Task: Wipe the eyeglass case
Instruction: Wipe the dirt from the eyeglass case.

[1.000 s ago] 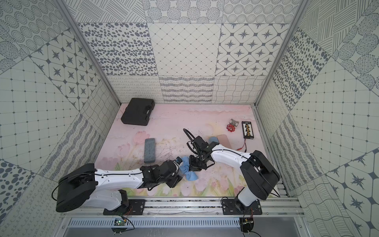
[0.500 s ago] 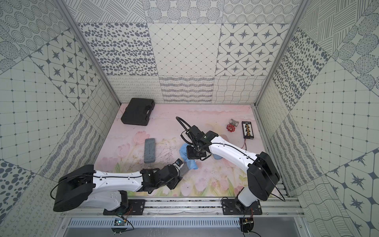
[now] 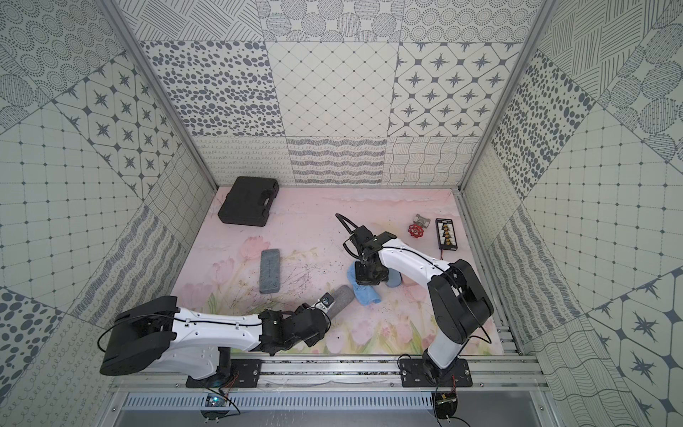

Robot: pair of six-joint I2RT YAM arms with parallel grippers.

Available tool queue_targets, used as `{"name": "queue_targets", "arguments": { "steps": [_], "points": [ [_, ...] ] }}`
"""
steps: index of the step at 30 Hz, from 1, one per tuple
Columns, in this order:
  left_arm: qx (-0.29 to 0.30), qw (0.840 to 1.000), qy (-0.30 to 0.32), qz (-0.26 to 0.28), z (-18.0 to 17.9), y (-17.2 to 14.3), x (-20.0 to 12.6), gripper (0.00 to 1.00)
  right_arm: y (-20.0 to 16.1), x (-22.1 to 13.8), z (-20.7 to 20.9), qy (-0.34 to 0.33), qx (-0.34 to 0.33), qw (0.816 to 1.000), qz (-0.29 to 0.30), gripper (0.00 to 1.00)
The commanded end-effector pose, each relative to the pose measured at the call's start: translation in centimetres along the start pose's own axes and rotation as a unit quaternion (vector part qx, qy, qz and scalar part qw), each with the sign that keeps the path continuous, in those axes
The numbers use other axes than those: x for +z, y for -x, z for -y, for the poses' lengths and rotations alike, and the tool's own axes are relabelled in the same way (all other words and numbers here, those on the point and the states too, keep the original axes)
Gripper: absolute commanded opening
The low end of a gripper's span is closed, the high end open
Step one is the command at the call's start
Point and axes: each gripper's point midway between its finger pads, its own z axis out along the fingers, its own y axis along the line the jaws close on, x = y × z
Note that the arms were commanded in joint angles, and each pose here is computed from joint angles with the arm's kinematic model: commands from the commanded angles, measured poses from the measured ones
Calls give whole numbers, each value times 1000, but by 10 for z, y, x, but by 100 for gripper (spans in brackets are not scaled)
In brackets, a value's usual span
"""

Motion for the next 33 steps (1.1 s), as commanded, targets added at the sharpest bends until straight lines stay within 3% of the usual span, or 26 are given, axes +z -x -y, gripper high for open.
{"name": "queue_targets", "arguments": {
  "steps": [1,4,7,9,11,14,17,19,22,25,30,33],
  "points": [
    [4,998,48,35,-8,17,-2,17,7,-45,-14,1,-63,997,38,0],
    [9,998,59,36,-10,17,-3,17,-17,-44,-75,147,-46,988,-21,0],
    [10,997,64,39,-10,17,-4,17,-43,-32,-127,287,-10,954,-90,0],
    [14,997,65,40,-9,17,-4,17,-49,-17,-132,322,19,940,-110,0],
    [18,997,66,37,-8,16,-3,17,-52,6,-108,294,38,947,-123,0],
    [25,997,65,35,-6,14,-3,17,-45,38,-27,131,32,984,-113,0],
    [31,997,63,34,-4,13,-1,17,-19,23,30,-49,-33,997,-57,0],
    [33,997,65,32,-4,14,-1,17,-7,0,33,-78,-60,995,-29,0],
    [34,997,65,32,-4,14,0,17,-2,-31,-1,0,-65,998,-4,0],
    [34,997,66,31,-4,14,1,17,-18,-44,-54,124,-51,990,-30,0],
    [36,997,67,28,-3,14,1,16,-45,-36,-133,318,-8,944,-92,0],
    [36,996,70,30,-3,14,0,16,-47,8,-98,271,23,955,-118,0]
  ]
}}
